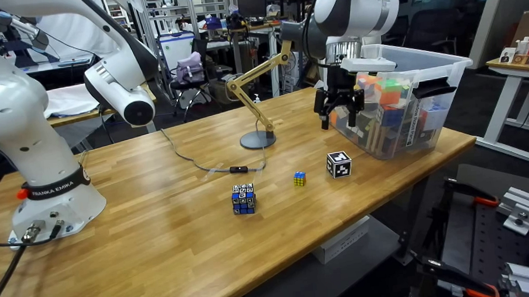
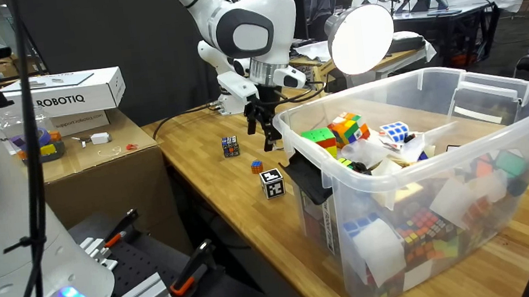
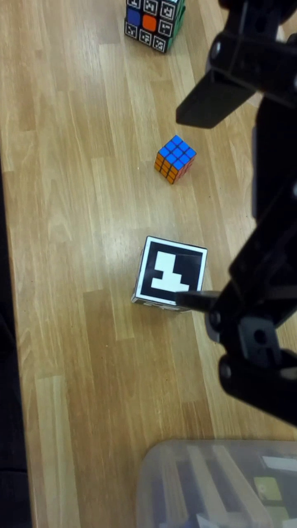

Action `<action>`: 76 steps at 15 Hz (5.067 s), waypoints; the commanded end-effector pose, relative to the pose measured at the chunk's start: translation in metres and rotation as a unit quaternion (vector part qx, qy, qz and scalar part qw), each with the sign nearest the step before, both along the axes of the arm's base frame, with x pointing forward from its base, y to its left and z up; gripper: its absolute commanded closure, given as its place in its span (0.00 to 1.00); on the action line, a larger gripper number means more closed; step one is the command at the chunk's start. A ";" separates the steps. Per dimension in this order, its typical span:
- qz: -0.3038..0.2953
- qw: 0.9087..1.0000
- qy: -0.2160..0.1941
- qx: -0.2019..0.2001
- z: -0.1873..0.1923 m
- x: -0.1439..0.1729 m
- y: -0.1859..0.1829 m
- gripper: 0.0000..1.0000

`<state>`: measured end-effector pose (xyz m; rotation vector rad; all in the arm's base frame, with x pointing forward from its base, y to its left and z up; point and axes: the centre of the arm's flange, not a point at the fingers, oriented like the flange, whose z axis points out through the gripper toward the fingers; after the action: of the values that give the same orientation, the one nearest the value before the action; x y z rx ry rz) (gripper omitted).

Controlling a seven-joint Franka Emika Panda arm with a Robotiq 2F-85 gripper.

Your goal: Put the black and white thing in the storage box

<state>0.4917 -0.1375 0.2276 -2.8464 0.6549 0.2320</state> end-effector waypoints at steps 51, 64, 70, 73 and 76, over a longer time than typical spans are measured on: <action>-0.079 0.994 0.062 -0.035 -0.079 0.018 0.001 0.61; 0.045 0.992 -0.100 -0.057 0.085 -0.026 0.033 0.61; -0.019 0.984 -0.162 -0.069 0.119 -0.055 -0.004 0.61; -0.058 0.975 -0.196 -0.085 0.139 -0.070 -0.030 0.61; -0.105 0.961 -0.234 -0.101 0.164 -0.085 -0.058 0.61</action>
<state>0.4237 -0.1838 0.3758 -2.8613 0.8011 -0.4274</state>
